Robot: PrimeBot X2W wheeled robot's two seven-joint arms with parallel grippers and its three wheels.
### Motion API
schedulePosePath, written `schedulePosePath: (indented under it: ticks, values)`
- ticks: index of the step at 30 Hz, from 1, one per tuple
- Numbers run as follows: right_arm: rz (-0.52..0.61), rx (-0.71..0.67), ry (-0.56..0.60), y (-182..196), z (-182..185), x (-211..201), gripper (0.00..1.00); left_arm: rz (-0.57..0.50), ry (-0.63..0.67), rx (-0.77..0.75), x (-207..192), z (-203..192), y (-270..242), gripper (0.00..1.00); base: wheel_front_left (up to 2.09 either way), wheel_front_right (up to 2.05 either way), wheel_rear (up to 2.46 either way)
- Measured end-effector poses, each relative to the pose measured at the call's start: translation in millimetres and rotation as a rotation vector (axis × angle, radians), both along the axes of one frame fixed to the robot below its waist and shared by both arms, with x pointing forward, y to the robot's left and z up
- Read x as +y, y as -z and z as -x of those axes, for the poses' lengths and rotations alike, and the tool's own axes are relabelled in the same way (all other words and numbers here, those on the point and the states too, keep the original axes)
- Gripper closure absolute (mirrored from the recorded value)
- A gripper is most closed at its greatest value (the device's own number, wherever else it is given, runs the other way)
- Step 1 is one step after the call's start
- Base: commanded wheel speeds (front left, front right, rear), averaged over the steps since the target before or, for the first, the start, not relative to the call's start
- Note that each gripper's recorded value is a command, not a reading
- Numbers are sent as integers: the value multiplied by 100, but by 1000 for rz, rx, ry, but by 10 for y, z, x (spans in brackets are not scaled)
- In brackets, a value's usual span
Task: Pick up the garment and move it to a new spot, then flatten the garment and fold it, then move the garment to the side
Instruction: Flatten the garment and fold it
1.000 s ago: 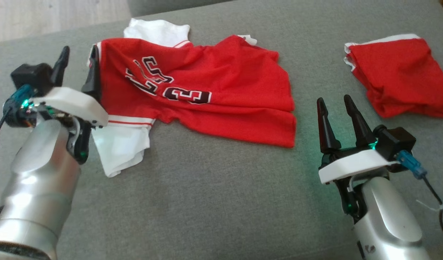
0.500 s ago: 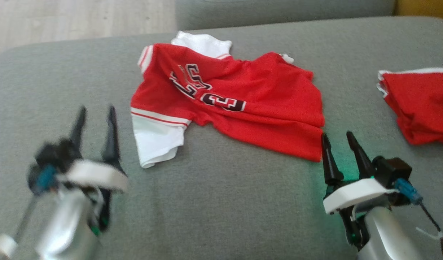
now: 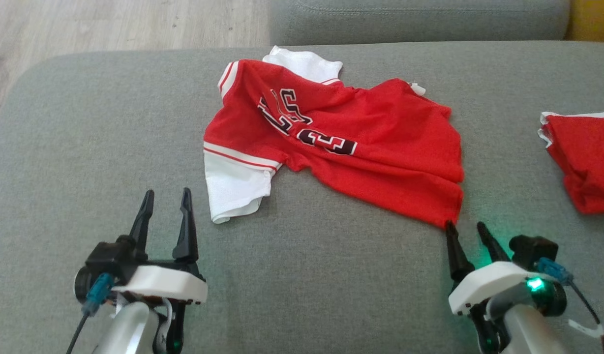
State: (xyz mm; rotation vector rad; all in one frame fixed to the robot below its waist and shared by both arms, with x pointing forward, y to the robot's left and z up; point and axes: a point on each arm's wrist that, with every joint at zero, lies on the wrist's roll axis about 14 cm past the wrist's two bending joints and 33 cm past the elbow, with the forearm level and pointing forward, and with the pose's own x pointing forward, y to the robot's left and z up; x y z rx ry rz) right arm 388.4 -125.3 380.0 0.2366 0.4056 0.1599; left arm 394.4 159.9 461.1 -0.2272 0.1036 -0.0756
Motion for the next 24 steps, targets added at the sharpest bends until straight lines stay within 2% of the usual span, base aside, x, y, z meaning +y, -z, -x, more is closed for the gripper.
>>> schedulePosePath:
  ticks: [3,11,12,13,18,24]
  values:
    - [-6,54,-5,122,51,24,0,-7,3,-1,3,4,6,0,0,0,0]
    - [-67,78,-49,109,-102,262,2,-2,-7,11,32,11,58,0,0,0,0]
    - [-70,84,-63,115,-99,306,64,-3,-7,15,34,16,72,0,0,0,0]
    - [-73,86,-71,114,-103,333,100,-5,-8,18,35,19,82,0,0,0,0]
    - [-68,77,-44,124,-88,263,100,-6,-7,37,41,9,148,0,0,0,0]
    - [-5,6,130,-9,-247,-419,100,-10,40,46,-95,-22,190,0,0,0,0]
